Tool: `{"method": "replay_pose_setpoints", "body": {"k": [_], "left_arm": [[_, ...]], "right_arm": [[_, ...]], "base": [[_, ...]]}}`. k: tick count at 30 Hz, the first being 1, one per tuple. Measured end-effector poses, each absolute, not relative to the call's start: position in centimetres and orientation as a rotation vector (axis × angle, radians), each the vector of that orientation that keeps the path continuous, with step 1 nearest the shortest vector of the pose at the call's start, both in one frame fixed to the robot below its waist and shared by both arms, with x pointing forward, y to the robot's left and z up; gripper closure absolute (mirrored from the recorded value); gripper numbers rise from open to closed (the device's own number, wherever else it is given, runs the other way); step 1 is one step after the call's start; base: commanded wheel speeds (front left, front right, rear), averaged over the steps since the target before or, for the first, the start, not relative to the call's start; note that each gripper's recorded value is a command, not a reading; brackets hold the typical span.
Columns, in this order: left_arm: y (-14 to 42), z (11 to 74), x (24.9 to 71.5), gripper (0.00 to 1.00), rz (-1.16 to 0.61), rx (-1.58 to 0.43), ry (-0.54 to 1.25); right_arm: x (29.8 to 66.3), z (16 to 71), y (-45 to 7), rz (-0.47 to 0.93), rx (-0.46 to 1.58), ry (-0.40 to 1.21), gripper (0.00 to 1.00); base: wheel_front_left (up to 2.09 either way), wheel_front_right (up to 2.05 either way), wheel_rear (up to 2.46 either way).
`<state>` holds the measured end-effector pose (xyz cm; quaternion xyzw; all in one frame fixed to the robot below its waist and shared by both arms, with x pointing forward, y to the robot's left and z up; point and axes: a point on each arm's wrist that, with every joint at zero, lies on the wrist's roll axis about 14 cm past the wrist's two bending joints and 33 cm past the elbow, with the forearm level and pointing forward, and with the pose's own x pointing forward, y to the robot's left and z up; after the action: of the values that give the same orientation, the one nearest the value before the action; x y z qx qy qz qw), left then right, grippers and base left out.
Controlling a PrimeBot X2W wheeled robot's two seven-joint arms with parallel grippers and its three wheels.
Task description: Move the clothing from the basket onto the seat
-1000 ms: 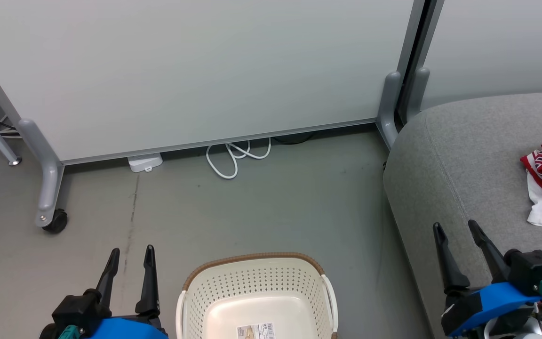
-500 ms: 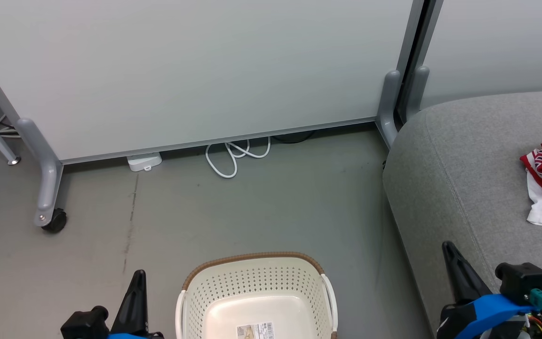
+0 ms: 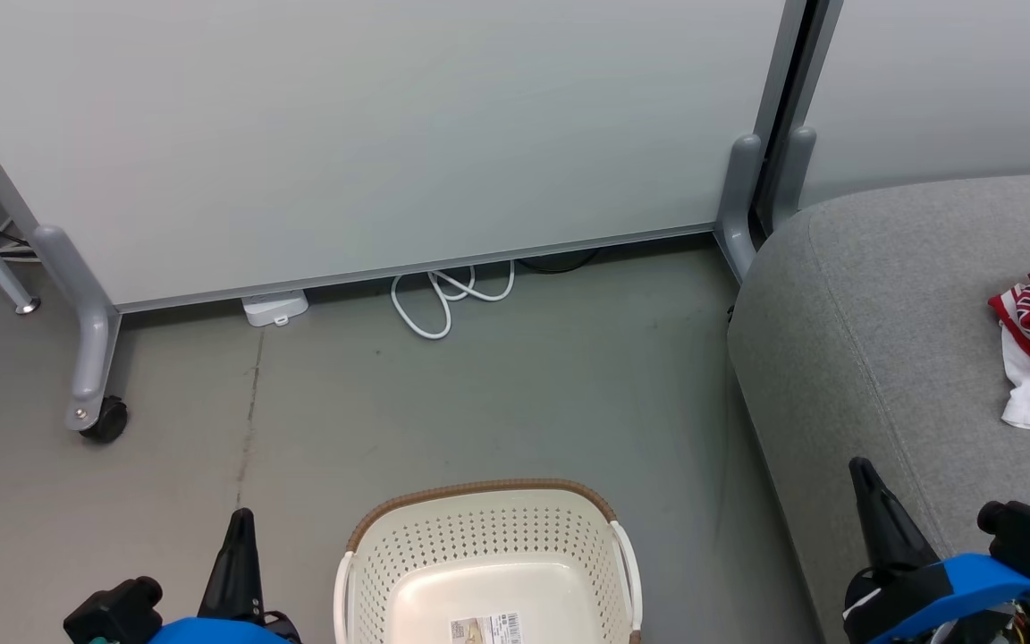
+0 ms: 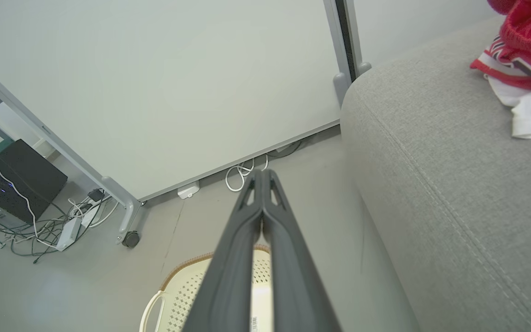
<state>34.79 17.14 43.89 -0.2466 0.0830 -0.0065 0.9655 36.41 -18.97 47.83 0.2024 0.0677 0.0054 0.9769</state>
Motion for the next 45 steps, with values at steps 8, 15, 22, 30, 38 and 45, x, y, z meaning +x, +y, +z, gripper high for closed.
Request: {"method": "replay_pose_setpoints", "body": {"k": [8,15,22,30,38,45], "left_arm": [[17.5,44.4,35.3,1.00,0.016,-0.619,0.162],[18.0,44.8,35.8,1.00,0.039,-0.718,0.152],[18.2,45.1,36.0,1.00,0.052,-0.808,0.150],[18.6,45.7,36.5,1.00,0.065,-0.905,0.131],[18.7,46.1,36.8,1.00,0.068,-0.992,0.126],[18.9,46.6,37.1,1.00,0.072,-1.067,0.114]], "right_arm": [[36.6,47.9,-19.1,-0.001,0.541,0.130,1.00],[36.8,48.1,-19.2,-0.007,0.647,0.122,1.00],[36.8,48.1,-19.3,-0.015,0.748,0.120,1.00],[37.3,48.6,-19.3,-0.016,0.850,0.103,1.00],[37.4,48.7,-19.5,-0.022,0.947,0.095,1.00],[37.6,49.0,-19.5,-0.022,1.024,0.081,1.00]], "base": [[0.00,0.00,0.00],[0.00,0.00,0.00],[0.00,0.00,0.00],[0.00,0.00,0.00],[0.00,0.00,0.00],[0.00,0.00,0.00]]}}
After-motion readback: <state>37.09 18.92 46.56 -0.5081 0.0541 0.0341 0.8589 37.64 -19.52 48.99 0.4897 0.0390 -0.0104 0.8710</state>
